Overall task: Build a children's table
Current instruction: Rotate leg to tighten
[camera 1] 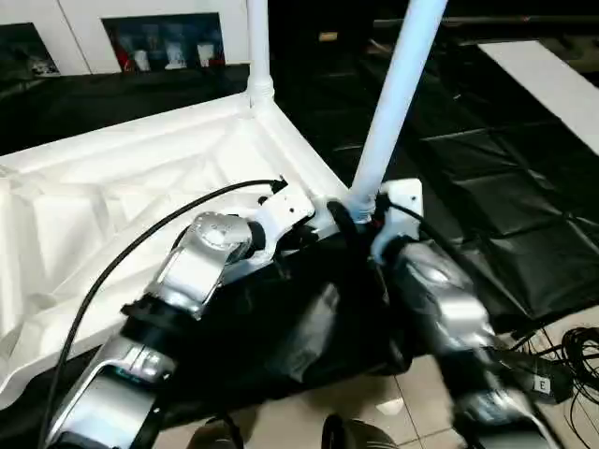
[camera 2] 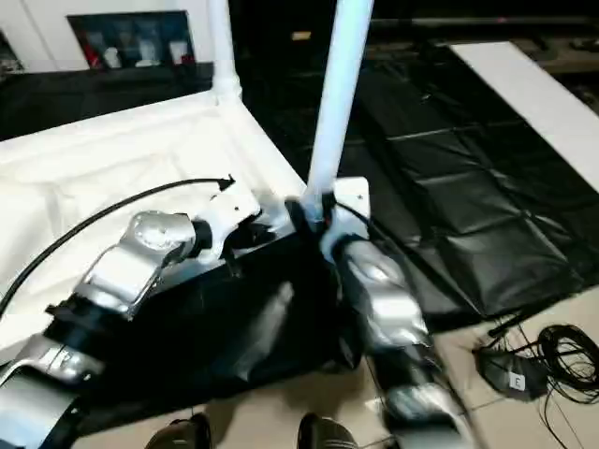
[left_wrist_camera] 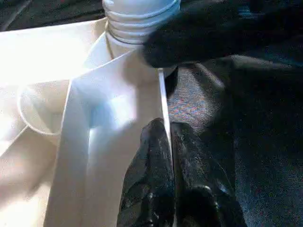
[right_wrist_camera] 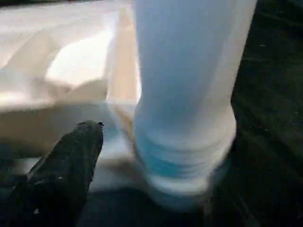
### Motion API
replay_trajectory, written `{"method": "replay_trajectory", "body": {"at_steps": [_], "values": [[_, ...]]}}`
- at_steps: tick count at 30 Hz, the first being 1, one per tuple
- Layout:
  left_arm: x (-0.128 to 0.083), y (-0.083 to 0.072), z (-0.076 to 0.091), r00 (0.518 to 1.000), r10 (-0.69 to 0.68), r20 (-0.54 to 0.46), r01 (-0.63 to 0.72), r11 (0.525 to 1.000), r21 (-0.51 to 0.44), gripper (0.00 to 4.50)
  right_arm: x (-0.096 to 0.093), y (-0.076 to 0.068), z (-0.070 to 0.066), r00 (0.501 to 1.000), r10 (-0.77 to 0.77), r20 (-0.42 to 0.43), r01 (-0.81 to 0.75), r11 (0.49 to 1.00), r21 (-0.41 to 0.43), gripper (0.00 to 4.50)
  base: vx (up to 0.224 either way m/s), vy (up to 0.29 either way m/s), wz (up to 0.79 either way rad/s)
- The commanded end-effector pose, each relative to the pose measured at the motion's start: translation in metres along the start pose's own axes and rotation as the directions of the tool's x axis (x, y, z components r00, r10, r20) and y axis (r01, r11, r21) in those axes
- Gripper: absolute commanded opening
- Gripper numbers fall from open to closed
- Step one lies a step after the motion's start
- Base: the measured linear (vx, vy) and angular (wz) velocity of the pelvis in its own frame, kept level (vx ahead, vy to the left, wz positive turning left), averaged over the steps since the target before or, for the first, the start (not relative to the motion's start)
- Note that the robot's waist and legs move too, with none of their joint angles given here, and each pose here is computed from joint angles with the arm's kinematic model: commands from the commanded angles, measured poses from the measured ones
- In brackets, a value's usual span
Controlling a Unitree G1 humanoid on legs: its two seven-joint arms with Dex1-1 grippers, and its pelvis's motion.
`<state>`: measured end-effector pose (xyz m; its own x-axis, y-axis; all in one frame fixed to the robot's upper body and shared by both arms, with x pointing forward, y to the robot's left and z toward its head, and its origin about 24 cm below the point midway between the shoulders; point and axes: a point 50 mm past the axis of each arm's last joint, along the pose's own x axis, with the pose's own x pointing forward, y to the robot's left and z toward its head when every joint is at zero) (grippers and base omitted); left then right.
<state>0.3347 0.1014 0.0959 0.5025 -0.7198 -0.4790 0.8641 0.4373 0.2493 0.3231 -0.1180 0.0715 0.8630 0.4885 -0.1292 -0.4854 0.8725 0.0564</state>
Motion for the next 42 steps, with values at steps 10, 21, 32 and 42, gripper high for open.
{"method": "replay_trajectory", "body": {"at_steps": [10,21,32,42], "values": [[-0.036,-0.027,-0.026,0.929,-0.37,-0.003,0.369,0.928,0.057,0.0,-0.047,-0.02,0.017,0.908,0.39,-0.153,-0.414,0.89,-0.189,4.44,0.0,0.0,0.0],[-0.048,-0.031,-0.028,0.893,-0.451,-0.018,0.451,0.889,0.081,0.0,-0.051,-0.017,0.011,0.803,0.546,-0.239,-0.589,0.79,-0.172,4.44,0.0,0.0,0.0],[-0.049,-0.033,-0.028,0.883,-0.47,-0.018,0.469,0.879,0.082,0.0,-0.04,-0.004,0.005,0.748,0.625,-0.224,-0.661,0.731,-0.167,4.17,0.0,0.0,0.0],[-0.051,-0.032,-0.03,0.886,-0.462,-0.024,0.463,0.883,0.076,0.0,-0.04,-0.007,0.002,0.731,0.639,-0.238,-0.68,0.712,-0.178,3.41,0.0,0.0,0.0]]}}
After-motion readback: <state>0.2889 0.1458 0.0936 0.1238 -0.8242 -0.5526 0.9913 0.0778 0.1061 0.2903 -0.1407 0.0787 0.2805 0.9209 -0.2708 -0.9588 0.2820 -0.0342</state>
